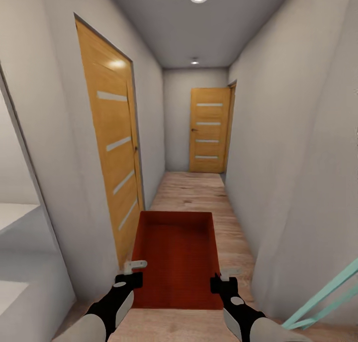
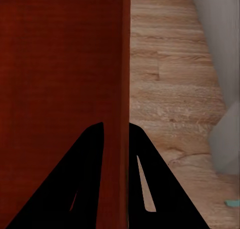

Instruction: Move the two storage containers from the living room to the garage. In the garage, place one container on the floor and stack the other container on top of it (either order is fine).

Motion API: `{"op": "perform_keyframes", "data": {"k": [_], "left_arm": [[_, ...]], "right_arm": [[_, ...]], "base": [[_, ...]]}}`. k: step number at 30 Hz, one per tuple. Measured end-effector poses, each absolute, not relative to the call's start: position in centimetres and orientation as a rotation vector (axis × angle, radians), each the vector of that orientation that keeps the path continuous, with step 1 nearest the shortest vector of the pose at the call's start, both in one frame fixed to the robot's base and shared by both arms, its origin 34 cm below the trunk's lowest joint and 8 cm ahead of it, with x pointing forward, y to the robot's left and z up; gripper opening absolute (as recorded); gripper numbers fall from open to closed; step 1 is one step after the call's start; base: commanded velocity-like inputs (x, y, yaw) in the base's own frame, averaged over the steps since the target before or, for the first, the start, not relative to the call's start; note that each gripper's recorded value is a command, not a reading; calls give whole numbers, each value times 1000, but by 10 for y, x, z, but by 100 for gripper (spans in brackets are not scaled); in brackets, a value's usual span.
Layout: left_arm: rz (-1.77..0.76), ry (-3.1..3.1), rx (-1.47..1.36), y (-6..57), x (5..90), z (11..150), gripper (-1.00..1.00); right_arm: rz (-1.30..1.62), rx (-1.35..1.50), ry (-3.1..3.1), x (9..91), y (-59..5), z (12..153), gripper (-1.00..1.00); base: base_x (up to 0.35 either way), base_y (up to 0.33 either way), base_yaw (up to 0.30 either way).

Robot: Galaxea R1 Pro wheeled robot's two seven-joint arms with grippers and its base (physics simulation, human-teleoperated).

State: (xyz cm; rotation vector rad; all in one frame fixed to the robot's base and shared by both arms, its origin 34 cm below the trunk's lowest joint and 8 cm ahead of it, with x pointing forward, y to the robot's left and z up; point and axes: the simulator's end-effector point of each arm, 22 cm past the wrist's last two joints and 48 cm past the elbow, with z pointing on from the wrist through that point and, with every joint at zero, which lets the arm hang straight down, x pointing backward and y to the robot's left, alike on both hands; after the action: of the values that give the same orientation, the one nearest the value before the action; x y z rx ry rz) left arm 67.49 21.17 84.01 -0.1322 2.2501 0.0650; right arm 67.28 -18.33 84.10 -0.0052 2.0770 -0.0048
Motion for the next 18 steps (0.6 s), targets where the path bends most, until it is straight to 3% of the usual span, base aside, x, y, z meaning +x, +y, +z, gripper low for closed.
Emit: {"op": "perform_keyframes", "data": {"k": [6, 15, 18], "left_arm": [[64, 2250, -132, 212, 675, 840, -100], [64, 2249, -132, 212, 675, 840, -100], [64, 2249, -132, 212, 675, 840, -100]], "right_arm": [[-5, -5, 2077, 673, -183, 841, -100], [-5, -4, 2076, 673, -183, 841, -100], [-4, -3, 2077, 673, -182, 841, -100]], "base": [[315, 114, -238], [321, 10, -238], [322, 0, -71]]}}
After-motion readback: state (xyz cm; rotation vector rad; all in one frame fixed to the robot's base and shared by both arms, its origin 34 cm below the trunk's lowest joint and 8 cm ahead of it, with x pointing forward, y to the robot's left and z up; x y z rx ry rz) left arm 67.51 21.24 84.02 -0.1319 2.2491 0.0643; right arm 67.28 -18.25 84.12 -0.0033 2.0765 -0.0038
